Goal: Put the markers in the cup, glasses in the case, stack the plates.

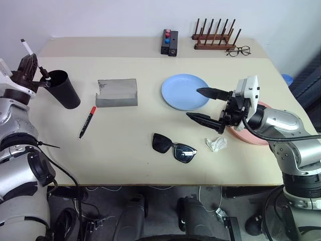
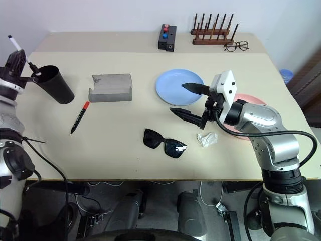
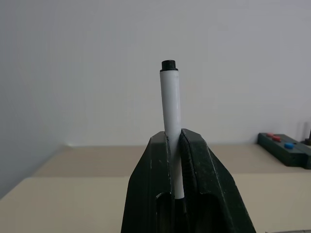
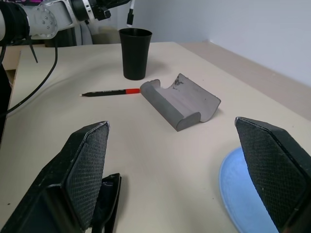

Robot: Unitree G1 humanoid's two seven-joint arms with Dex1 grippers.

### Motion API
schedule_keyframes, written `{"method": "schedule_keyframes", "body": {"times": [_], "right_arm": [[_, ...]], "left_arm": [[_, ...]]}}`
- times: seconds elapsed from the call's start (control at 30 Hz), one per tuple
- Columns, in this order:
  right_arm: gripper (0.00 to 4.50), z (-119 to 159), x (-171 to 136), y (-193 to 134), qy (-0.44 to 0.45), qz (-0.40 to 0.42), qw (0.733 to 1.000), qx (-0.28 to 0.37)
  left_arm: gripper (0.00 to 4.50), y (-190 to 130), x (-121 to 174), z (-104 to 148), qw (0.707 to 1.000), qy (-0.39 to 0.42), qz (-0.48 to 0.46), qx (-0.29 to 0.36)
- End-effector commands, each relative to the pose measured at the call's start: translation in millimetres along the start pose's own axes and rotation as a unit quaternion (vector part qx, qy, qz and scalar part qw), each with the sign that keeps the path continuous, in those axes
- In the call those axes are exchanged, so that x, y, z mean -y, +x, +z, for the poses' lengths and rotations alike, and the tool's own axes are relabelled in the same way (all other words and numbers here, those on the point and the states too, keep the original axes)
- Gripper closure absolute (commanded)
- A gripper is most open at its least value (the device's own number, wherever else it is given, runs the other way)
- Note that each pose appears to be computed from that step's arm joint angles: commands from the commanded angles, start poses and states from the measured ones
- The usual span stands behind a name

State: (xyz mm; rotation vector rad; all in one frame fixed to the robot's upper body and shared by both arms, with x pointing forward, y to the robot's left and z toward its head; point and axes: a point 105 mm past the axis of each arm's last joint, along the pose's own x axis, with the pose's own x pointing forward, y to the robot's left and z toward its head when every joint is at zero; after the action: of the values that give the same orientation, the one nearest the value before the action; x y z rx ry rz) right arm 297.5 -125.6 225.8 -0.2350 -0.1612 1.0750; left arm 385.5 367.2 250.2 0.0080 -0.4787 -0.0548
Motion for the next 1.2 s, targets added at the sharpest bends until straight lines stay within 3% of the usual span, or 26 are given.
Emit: {"method": "schedule_keyframes", "body": {"times": [0.03, 0.1, 0.27, 0.33, 0.57, 0.73, 0.83, 0.9, 1.03, 1.2], "right_arm": [[0.26, 15, -1, -4, -0.024, -0.002, 1.0, 0.013], [0.26, 15, -1, -4, -0.025, -0.003, 1.0, 0.013], [0.26, 15, 0, -4, -0.025, -0.005, 1.0, 0.012], [0.26, 15, 0, -4, -0.025, -0.006, 1.0, 0.012], [0.26, 15, 1, -2, -0.025, -0.005, 1.0, 0.014], [0.26, 14, 2, -2, -0.025, -0.008, 1.0, 0.013], [0.26, 13, 3, -2, -0.024, -0.01, 1.0, 0.012], [0.26, 13, 4, -2, -0.025, -0.01, 1.0, 0.014], [0.26, 16, 8, -1, -0.028, 0.001, 0.999, 0.021], [0.26, 19, 6, 2, -0.025, 0.016, 0.999, 0.03]], "left_arm": [[4.13, 0, -2, 5, 1.0, 0.01, 0.004, 0.007], [3.36, 0, -2, 4, 1.0, -0.002, 0.002, 0.009], [0.82, 1, -2, 8, 1.0, 0.01, -0.001, 0.013], [0.1, 4, 0, 12, 1.0, 0.011, -0.007, 0.018], [0.1, 13, 6, 22, 0.999, -0.009, -0.034, 0.019], [0.1, 23, 23, 23, 0.992, -0.062, -0.094, -0.048], [0.1, 22, 43, 30, 0.983, -0.046, -0.144, -0.102], [0.1, 18, 50, 30, 0.979, 0.0, -0.141, -0.149], [0.1, 11, 73, 40, 0.963, -0.029, -0.165, -0.211], [0.1, 0, 90, 27, 0.942, -0.068, -0.146, -0.295]]}}
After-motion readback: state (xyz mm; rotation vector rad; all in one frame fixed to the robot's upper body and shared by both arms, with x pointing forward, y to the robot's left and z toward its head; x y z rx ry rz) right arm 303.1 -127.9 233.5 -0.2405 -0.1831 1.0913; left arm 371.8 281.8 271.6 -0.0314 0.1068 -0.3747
